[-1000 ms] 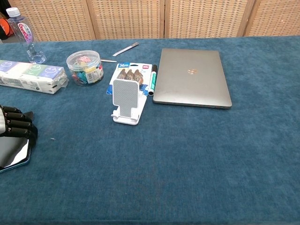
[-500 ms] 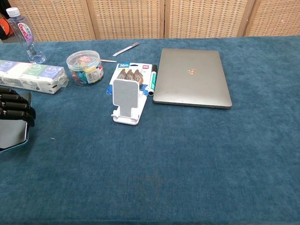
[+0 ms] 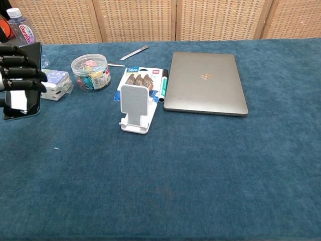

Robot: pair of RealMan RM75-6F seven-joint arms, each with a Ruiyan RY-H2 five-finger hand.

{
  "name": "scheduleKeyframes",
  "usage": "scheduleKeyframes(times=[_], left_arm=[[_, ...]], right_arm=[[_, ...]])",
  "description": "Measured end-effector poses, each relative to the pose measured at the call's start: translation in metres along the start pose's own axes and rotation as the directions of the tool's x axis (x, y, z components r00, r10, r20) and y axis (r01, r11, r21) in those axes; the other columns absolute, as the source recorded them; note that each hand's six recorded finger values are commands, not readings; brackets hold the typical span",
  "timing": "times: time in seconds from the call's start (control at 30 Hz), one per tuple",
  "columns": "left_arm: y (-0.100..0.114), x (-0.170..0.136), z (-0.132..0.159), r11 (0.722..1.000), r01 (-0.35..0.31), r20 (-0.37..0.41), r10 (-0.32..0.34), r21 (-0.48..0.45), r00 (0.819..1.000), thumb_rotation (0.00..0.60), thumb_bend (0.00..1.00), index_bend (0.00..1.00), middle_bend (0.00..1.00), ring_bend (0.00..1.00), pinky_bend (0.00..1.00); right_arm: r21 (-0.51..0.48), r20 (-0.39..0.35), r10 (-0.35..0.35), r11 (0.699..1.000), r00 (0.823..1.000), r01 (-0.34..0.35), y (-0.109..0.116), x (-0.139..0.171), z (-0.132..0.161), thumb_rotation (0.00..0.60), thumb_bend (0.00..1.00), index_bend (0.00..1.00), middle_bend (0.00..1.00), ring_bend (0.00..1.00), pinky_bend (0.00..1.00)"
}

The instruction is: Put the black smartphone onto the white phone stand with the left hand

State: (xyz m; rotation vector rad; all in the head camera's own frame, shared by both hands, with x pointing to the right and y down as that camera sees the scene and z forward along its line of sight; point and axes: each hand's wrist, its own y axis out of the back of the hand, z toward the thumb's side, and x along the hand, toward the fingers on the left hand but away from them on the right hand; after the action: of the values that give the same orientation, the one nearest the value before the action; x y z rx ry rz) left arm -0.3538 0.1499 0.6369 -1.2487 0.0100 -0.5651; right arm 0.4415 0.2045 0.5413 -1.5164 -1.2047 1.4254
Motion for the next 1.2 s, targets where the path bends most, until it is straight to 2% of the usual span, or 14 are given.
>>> scheduleKeyframes(times=[0.17, 0.27, 0.4, 0.5, 0.6, 0.7, 0.97, 1.2], left_arm=[[0.036, 0.033, -0.008, 0.993, -0.091, 0.014, 0.090, 0.075, 0.996, 0.600, 0.22, 0.59, 0.39, 0.32, 0.36], [0.058, 0.054, -0.007, 0.987, -0.125, 0.038, 0.121, 0.103, 0.992, 0.600, 0.22, 0.59, 0.39, 0.32, 0.36], [0.076, 0.080, -0.001, 0.971, -0.132, 0.108, 0.112, 0.198, 0.988, 0.600, 0.22, 0.59, 0.39, 0.32, 0.36], [0.081, 0.099, 0.006, 0.944, -0.133, 0.153, 0.090, 0.301, 0.984, 0.600, 0.21, 0.59, 0.38, 0.32, 0.36], [0.084, 0.114, 0.012, 0.905, -0.144, 0.173, 0.080, 0.401, 0.982, 0.600, 0.21, 0.59, 0.38, 0.32, 0.36], [0.084, 0.127, 0.024, 0.876, -0.156, 0.177, 0.083, 0.457, 0.981, 0.600, 0.21, 0.59, 0.38, 0.32, 0.36], [0.067, 0.154, 0.059, 0.870, -0.176, 0.144, 0.123, 0.460, 0.982, 0.600, 0.20, 0.58, 0.38, 0.32, 0.36], [0.053, 0.159, 0.069, 0.868, -0.167, 0.117, 0.127, 0.468, 0.985, 0.600, 0.20, 0.58, 0.38, 0.32, 0.36]], right_arm=[[-0.014, 0.005, -0.005, 1.000, 1.000, 0.006, 0.003, 0.000, -0.002, 0.600, 0.00, 0.00, 0.00, 0.00, 0.00], [-0.020, 0.006, -0.006, 1.000, 1.000, 0.006, 0.005, -0.001, -0.003, 0.600, 0.00, 0.00, 0.00, 0.00, 0.00], [-0.032, 0.009, -0.004, 0.999, 1.000, 0.004, 0.006, -0.001, -0.004, 0.600, 0.00, 0.00, 0.00, 0.00, 0.00], [-0.045, 0.008, -0.001, 0.999, 1.000, 0.002, 0.007, -0.001, -0.005, 0.600, 0.00, 0.00, 0.00, 0.00, 0.00], [-0.057, 0.003, 0.003, 0.998, 1.000, -0.003, 0.008, -0.001, -0.004, 0.600, 0.00, 0.00, 0.00, 0.00, 0.00], [-0.066, -0.001, 0.009, 0.998, 1.000, -0.009, 0.008, 0.000, -0.004, 0.600, 0.00, 0.00, 0.00, 0.00, 0.00], [-0.076, 0.004, 0.010, 0.997, 1.000, -0.010, 0.010, 0.000, -0.006, 0.600, 0.00, 0.00, 0.00, 0.00, 0.00], [-0.083, 0.009, 0.008, 0.997, 1.000, -0.008, 0.011, -0.002, -0.007, 0.600, 0.00, 0.00, 0.00, 0.00, 0.00]])
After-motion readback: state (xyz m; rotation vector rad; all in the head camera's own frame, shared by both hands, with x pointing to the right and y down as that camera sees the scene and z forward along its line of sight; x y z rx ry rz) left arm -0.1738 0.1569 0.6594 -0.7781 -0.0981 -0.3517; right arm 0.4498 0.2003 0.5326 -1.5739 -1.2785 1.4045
